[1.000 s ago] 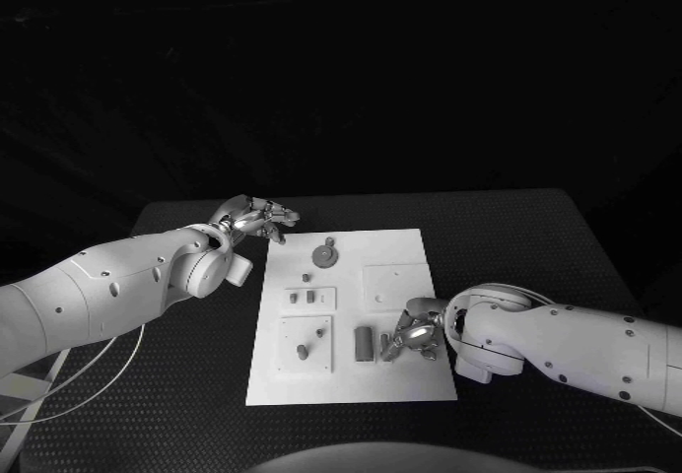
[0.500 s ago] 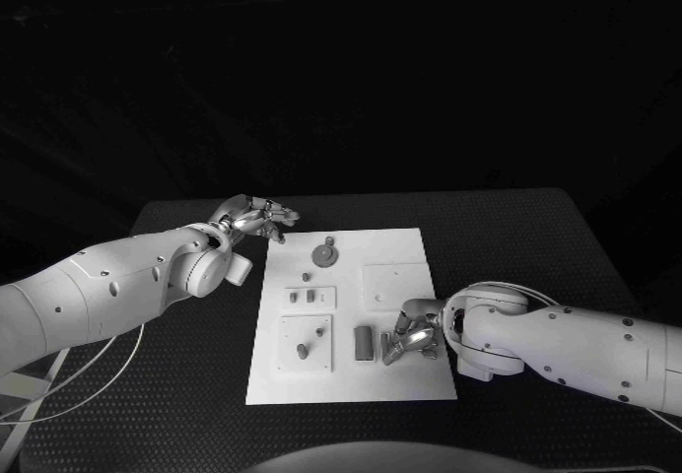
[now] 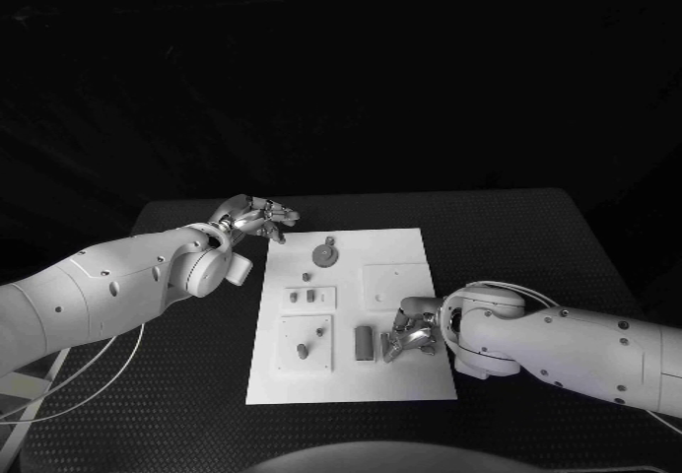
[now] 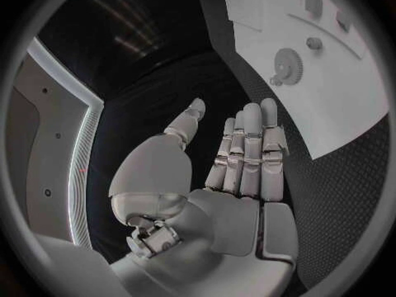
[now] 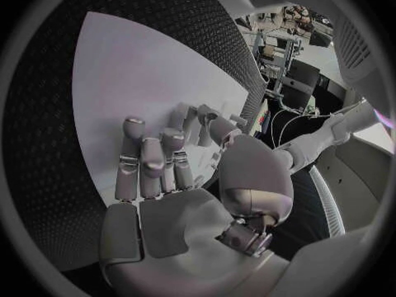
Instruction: Assemble the parts on the task board
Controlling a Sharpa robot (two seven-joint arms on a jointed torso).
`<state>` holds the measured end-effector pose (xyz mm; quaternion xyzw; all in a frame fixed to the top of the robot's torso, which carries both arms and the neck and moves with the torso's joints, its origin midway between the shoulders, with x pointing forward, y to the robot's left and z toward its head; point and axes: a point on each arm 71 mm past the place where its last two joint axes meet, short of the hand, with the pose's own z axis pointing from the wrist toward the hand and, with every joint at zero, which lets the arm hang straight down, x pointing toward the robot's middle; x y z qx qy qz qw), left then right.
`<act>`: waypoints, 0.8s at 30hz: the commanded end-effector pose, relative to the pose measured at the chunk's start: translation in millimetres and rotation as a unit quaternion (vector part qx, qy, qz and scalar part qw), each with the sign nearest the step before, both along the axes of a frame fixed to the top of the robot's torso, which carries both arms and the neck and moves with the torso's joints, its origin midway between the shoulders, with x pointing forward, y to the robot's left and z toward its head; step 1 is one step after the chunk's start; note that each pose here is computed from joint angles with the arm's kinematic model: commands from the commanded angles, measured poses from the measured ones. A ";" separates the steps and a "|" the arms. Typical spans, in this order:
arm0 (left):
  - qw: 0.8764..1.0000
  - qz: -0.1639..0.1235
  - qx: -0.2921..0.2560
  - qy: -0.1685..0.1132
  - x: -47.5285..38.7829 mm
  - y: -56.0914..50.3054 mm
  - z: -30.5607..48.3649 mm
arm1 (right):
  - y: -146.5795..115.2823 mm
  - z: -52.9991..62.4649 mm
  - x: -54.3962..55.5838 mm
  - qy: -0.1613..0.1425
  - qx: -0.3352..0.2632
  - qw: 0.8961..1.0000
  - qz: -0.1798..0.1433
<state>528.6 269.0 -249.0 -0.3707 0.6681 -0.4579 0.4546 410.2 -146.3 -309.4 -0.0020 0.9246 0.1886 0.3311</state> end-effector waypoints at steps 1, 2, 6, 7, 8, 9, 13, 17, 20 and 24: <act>1.000 -0.007 -0.005 -0.001 -0.1 -2.0 1.1 | -4.7 -3.3 1.7 -0.018 -0.022 1.000 -0.008; 1.000 -0.007 -0.005 -0.001 -0.1 -1.9 1.1 | -5.1 -3.5 1.9 -0.018 -0.022 1.000 -0.010; 1.000 -0.006 -0.003 0.000 -0.1 -1.5 1.0 | -5.2 -3.5 2.0 -0.018 -0.023 1.000 -0.012; 1.000 -0.006 -0.003 0.000 -0.1 -1.6 0.9 | -5.2 -3.6 2.0 -0.017 -0.023 1.000 -0.012; 1.000 -0.007 -0.003 0.000 -0.2 -1.6 0.9 | -5.2 -3.6 1.9 -0.017 -0.024 1.000 -0.011; 1.000 -0.007 -0.003 0.000 -0.3 -1.9 0.9 | -5.2 -3.7 1.8 -0.016 -0.024 1.000 -0.011; 1.000 -0.008 -0.003 0.001 -0.3 -1.7 1.0 | -4.9 -3.0 2.3 -0.027 -0.032 0.999 -0.003; 1.000 -0.008 -0.003 0.001 -0.3 -1.4 0.9 | -5.2 -2.2 3.1 -0.037 -0.034 0.999 -0.002; 1.000 -0.008 -0.003 0.001 -0.2 -1.5 0.9 | -5.3 -2.4 3.1 -0.035 -0.031 0.999 -0.004; 1.000 -0.008 -0.003 0.001 -0.2 -1.7 0.8 | -5.6 -2.5 3.4 -0.035 -0.031 0.999 -0.006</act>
